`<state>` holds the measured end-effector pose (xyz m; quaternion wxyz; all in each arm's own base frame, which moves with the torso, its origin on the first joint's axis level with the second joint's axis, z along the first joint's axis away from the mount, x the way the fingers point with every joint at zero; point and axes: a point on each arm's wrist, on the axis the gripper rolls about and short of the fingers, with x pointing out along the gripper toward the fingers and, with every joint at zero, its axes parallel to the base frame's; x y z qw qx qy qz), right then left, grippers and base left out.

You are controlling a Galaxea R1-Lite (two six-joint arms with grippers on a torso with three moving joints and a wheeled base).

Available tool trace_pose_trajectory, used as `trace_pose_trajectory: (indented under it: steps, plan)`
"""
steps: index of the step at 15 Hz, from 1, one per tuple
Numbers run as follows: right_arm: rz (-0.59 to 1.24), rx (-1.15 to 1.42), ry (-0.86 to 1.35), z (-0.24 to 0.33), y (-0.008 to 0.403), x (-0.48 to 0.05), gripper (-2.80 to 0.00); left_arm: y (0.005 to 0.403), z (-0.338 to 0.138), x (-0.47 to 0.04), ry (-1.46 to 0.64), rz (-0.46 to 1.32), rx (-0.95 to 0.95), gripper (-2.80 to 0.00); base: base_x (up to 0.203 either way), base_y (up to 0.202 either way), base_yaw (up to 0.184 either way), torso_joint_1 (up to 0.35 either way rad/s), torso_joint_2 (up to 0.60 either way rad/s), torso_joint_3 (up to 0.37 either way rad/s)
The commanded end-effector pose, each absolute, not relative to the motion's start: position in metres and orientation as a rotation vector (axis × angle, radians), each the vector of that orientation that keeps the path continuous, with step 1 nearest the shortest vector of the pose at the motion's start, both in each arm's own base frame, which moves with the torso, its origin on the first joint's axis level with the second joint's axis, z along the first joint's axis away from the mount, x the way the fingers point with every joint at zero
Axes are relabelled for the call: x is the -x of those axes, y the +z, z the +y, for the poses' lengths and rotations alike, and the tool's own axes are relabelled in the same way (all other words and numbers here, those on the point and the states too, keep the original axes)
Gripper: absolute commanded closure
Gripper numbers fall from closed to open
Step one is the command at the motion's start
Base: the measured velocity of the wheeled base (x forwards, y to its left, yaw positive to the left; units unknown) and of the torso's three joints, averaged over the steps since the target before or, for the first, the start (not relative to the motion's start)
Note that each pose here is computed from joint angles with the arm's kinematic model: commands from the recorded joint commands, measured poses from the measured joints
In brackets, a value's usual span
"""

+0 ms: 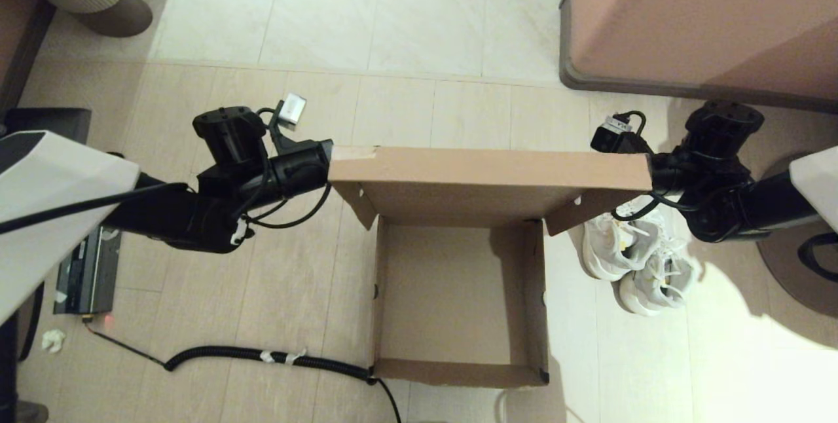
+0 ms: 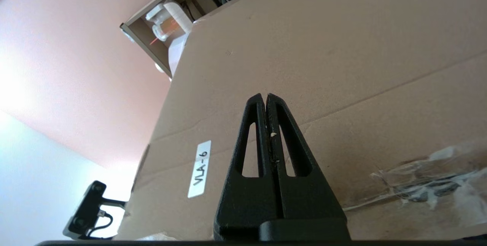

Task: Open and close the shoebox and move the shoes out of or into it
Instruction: Close the shoe box

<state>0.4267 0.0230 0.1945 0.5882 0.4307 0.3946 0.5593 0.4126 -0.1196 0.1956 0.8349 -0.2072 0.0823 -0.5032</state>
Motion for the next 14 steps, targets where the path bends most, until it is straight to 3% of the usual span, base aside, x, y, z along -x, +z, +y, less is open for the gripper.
trace_pose_trajectory:
  steps: [1,10,12,14]
  plan:
    - [0.942,-1.010,1.305,0.024,0.190,-0.420,0.00,0.196,-0.121,-0.406,-1.089,0.188,0.440,0.00,0.000,0.000,0.000,0.000,0.00,0.000]
    - [0.963,-1.053,1.274,0.024,0.151,-0.382,0.00,0.153,-0.126,-0.368,-1.154,0.307,0.460,0.00,0.000,0.000,0.000,0.000,0.00,0.000]
    - [0.869,-1.125,1.178,0.023,0.149,-0.385,0.00,0.142,-0.124,-0.357,-1.153,0.319,0.463,0.00,0.000,0.000,0.000,0.000,0.00,0.000]
    - [0.657,-1.212,1.022,0.022,0.155,-0.399,0.00,0.145,-0.121,-0.352,-1.151,0.280,0.451,0.00,0.000,0.000,0.000,0.000,0.00,0.000]
